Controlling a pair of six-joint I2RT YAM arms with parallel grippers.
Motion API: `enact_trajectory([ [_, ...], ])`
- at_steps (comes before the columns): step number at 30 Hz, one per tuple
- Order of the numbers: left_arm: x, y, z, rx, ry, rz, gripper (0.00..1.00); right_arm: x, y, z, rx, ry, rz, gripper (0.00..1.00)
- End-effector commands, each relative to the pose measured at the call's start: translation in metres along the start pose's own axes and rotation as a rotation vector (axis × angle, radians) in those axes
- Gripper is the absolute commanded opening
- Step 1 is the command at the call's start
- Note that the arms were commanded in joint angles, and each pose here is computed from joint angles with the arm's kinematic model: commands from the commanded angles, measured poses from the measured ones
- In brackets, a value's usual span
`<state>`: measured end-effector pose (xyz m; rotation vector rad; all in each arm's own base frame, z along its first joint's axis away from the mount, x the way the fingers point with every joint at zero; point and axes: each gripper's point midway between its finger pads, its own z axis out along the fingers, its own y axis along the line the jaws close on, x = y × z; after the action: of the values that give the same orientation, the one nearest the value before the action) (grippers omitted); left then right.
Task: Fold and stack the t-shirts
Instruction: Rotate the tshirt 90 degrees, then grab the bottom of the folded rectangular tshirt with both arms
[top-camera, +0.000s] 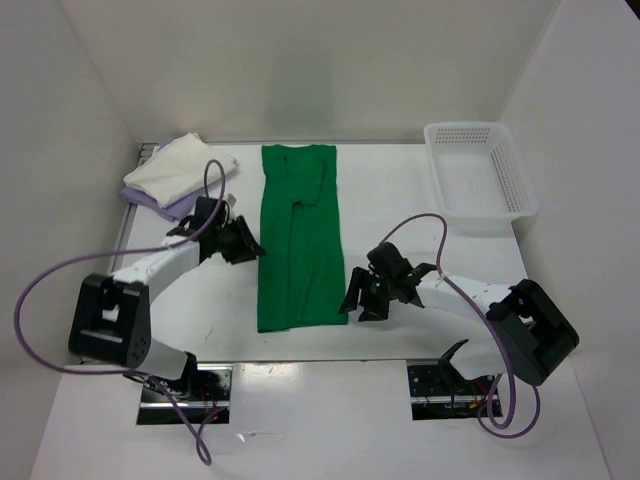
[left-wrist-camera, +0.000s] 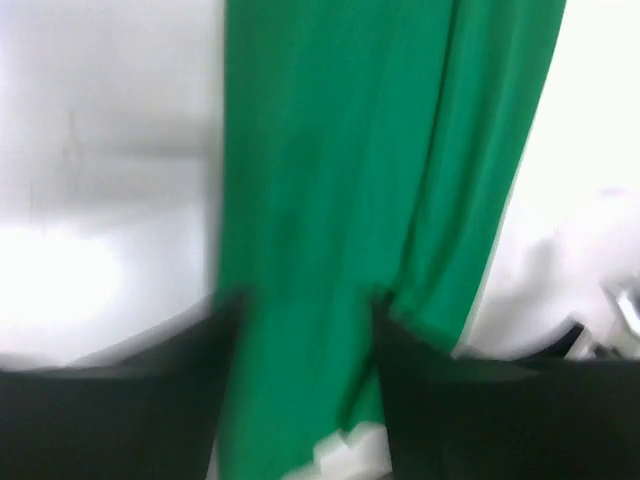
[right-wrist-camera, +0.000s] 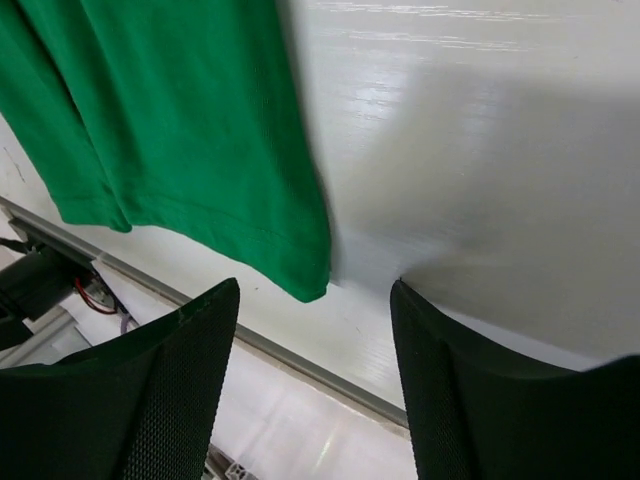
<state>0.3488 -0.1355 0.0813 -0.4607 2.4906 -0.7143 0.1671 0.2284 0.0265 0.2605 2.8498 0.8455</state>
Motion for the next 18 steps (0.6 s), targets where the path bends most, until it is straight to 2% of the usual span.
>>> enact_trajectory([
  [1,0.052,0.007,-0.040,-0.009,0.085,-0.042,0.35,-0.003,0.012,0.001,-0.057,-0.024,-0.021,0.68],
  [3,0.086,0.028,-0.047,-0.054,0.137,-0.120,0.24,-0.001,0.016,-0.002,-0.078,-0.033,-0.036,0.68],
  [4,0.099,0.028,-0.057,-0.044,0.153,-0.134,0.22,0.000,0.015,0.000,-0.080,-0.034,-0.028,0.57],
  [6,0.132,0.043,-0.062,-0.093,0.204,-0.216,0.20,0.002,0.015,0.003,-0.076,-0.025,-0.022,0.44],
  [7,0.143,0.042,-0.065,-0.118,0.201,-0.191,0.22,0.001,0.016,0.005,-0.078,-0.026,-0.023,0.36],
  [8,0.146,0.042,-0.066,-0.136,0.195,-0.196,0.27,0.005,0.017,0.005,-0.085,-0.014,-0.031,0.34],
  [12,0.155,0.048,-0.072,-0.117,0.107,-0.336,0.62,0.007,0.017,0.010,-0.079,-0.003,-0.026,0.34],
  [13,0.170,0.057,-0.068,-0.113,0.138,-0.355,0.70,0.004,0.018,0.010,-0.082,-0.016,-0.017,0.34],
  [15,0.179,0.056,-0.063,-0.075,0.157,-0.380,0.70,0.008,0.018,0.011,-0.084,-0.011,-0.016,0.36],
  [18,0.198,0.066,-0.061,-0.076,0.212,-0.402,0.60,0.009,0.014,0.014,-0.077,-0.006,-0.013,0.37],
])
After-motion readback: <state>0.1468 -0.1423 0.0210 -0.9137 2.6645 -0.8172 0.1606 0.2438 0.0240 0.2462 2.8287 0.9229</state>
